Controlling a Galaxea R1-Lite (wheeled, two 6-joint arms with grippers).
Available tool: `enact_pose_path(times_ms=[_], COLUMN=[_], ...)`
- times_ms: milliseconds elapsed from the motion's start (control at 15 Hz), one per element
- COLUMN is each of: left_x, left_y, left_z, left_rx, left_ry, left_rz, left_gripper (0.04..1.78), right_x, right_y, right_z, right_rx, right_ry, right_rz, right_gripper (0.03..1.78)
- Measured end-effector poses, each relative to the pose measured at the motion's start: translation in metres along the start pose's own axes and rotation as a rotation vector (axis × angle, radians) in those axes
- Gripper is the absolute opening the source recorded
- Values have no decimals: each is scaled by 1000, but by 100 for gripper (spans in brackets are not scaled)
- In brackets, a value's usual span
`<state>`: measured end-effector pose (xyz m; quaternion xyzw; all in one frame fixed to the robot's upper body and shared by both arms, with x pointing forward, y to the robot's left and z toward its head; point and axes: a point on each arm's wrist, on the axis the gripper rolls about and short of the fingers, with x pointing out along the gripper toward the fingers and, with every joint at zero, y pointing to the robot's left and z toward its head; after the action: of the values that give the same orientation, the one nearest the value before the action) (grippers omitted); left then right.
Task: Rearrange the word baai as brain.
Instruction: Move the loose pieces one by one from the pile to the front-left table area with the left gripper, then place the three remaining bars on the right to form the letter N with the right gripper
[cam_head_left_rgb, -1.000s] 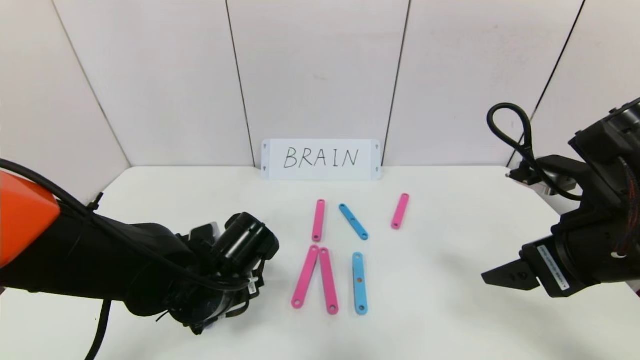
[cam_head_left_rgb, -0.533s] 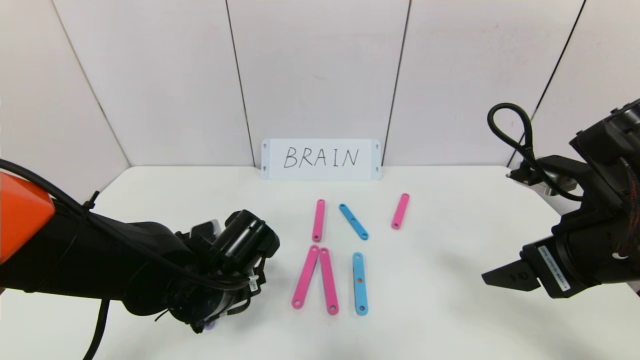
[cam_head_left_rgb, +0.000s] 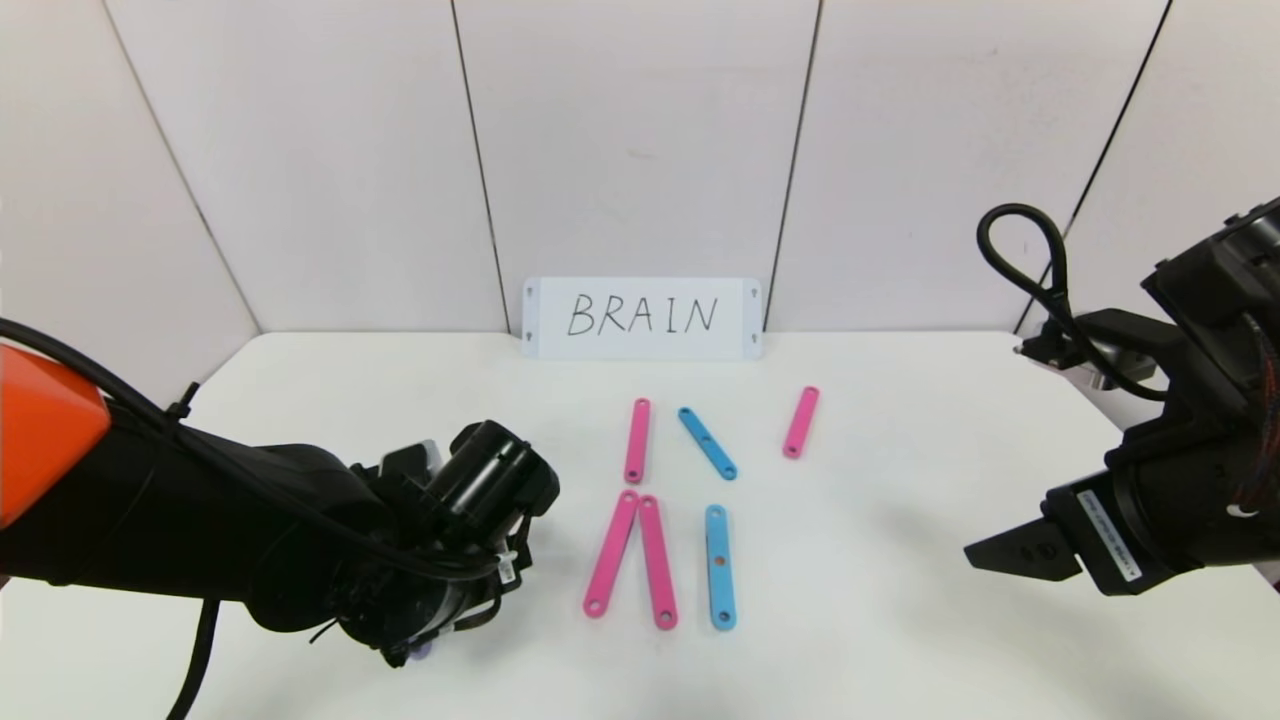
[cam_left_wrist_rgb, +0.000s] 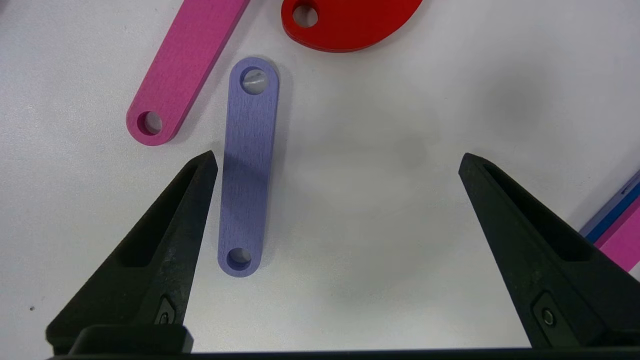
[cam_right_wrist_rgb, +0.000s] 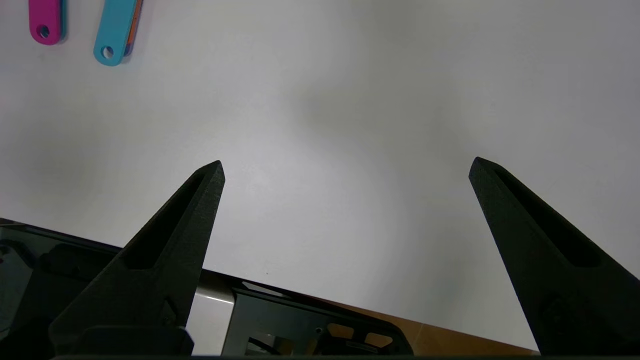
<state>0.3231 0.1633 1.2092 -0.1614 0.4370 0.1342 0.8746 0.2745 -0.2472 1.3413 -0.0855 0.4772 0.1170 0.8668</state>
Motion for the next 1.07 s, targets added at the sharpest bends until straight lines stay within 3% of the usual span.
enact_pose_path(times_ms=[333, 667, 933, 1067], left_x=[-16, -60, -106, -120], left_y=[3, 7, 3, 7], left_z=[12, 51, 83, 91], left_rx=[7, 142, 268, 298], left_ry=[-41, -185, -337, -353], left_rz=[-43, -155, -264, -323], left_gripper=[169, 169, 169, 169], right_x=[0, -2, 3, 7], right_y=[0, 0, 1, 2], right_z=[0, 1, 8, 11], right_rx=[0, 14, 29, 33], right_ry=[0, -13, -104, -133], right_rz=[1, 8, 28, 34], right_gripper=[171, 171, 171, 171])
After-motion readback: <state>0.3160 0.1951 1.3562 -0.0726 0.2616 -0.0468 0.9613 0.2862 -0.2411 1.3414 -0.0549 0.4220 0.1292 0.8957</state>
